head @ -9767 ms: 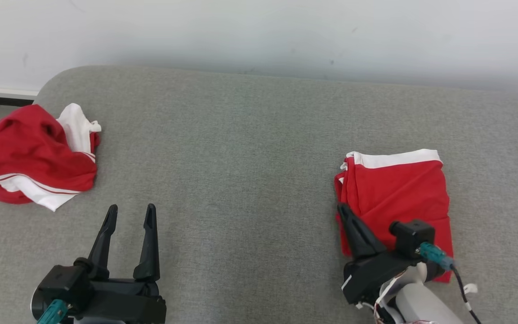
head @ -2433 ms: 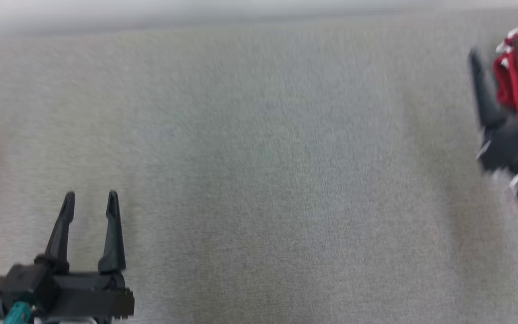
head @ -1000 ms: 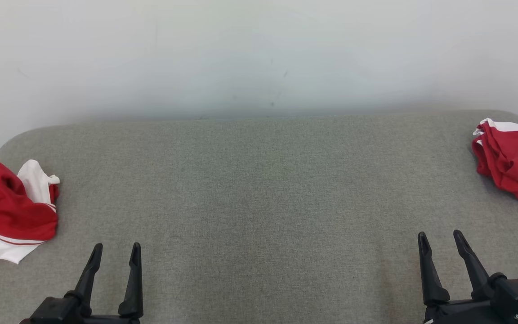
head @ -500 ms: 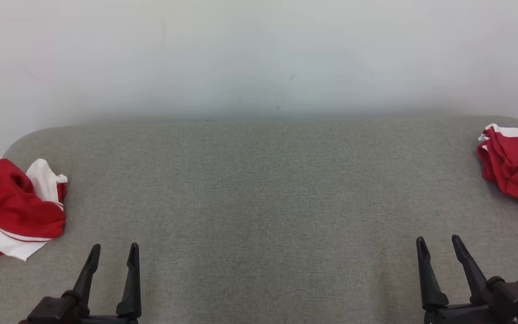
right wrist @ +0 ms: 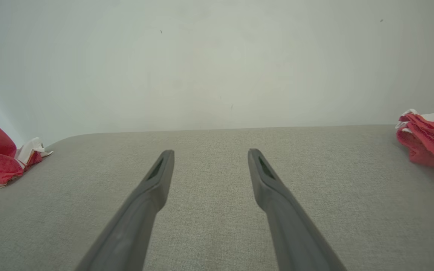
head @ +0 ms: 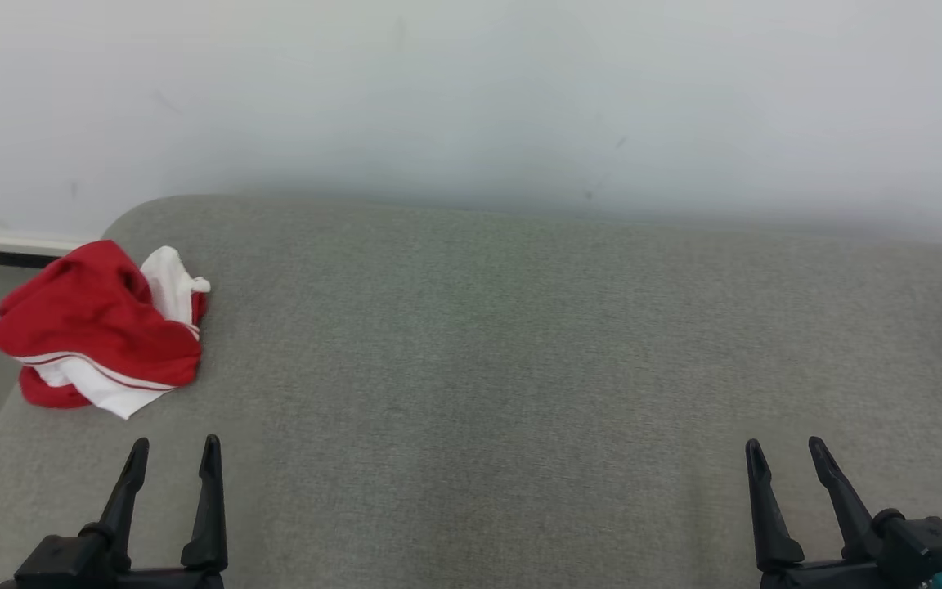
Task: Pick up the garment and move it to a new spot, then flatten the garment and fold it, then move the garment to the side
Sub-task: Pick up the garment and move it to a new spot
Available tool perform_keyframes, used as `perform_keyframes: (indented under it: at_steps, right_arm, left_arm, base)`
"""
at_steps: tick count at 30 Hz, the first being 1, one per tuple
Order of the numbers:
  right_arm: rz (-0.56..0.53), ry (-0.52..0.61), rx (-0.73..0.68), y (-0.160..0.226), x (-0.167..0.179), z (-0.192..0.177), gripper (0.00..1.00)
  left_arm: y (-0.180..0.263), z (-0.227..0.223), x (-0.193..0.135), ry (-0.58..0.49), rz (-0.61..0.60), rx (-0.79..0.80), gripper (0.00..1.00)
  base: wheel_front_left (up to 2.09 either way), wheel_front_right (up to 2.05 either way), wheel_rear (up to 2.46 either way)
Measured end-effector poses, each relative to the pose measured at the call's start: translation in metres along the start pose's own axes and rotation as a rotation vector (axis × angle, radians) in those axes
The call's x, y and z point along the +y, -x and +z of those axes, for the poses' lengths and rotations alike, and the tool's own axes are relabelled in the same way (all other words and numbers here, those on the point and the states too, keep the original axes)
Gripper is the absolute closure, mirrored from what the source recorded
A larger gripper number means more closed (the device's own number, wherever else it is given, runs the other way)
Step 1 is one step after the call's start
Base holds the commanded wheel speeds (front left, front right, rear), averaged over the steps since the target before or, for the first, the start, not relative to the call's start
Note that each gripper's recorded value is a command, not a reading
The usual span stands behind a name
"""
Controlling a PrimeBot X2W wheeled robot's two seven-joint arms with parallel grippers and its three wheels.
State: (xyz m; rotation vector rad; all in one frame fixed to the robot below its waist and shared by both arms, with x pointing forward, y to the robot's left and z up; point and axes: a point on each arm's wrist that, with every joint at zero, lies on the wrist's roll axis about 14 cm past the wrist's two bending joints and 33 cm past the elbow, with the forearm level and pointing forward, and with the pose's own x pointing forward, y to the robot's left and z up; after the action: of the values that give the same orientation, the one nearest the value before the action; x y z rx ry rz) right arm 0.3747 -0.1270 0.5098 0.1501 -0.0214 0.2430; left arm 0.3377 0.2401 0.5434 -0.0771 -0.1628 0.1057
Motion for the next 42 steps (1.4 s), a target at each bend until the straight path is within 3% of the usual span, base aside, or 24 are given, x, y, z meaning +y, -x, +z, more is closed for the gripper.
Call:
perform_keyframes:
  at_steps: [15, 26, 35, 42]
  right_arm:
    - [0.236, -0.016, 0.065, -0.044, 0.075, -0.023, 0.00]
    - [0.368, -0.021, 0.101, -0.055, 0.120, -0.033, 0.00]
    - [0.398, -0.021, 0.109, -0.055, 0.130, -0.035, 0.00]
    - [0.373, -0.014, 0.105, -0.065, 0.116, -0.034, 0.00]
  left_arm:
    - [0.057, 0.004, 0.082, -0.034, 0.287, 0.021, 0.00]
    - [0.100, 0.007, 0.113, -0.045, 0.425, 0.027, 0.00]
    - [0.107, 0.006, 0.120, -0.035, 0.459, 0.025, 0.00]
    - [0.085, 0.005, 0.117, -0.020, 0.443, 0.018, 0.00]
  base:
    - [0.00, 0.00, 0.00]
    - [0.00, 0.00, 0.00]
    - [0.00, 0.00, 0.00]
    - [0.00, 0.00, 0.00]
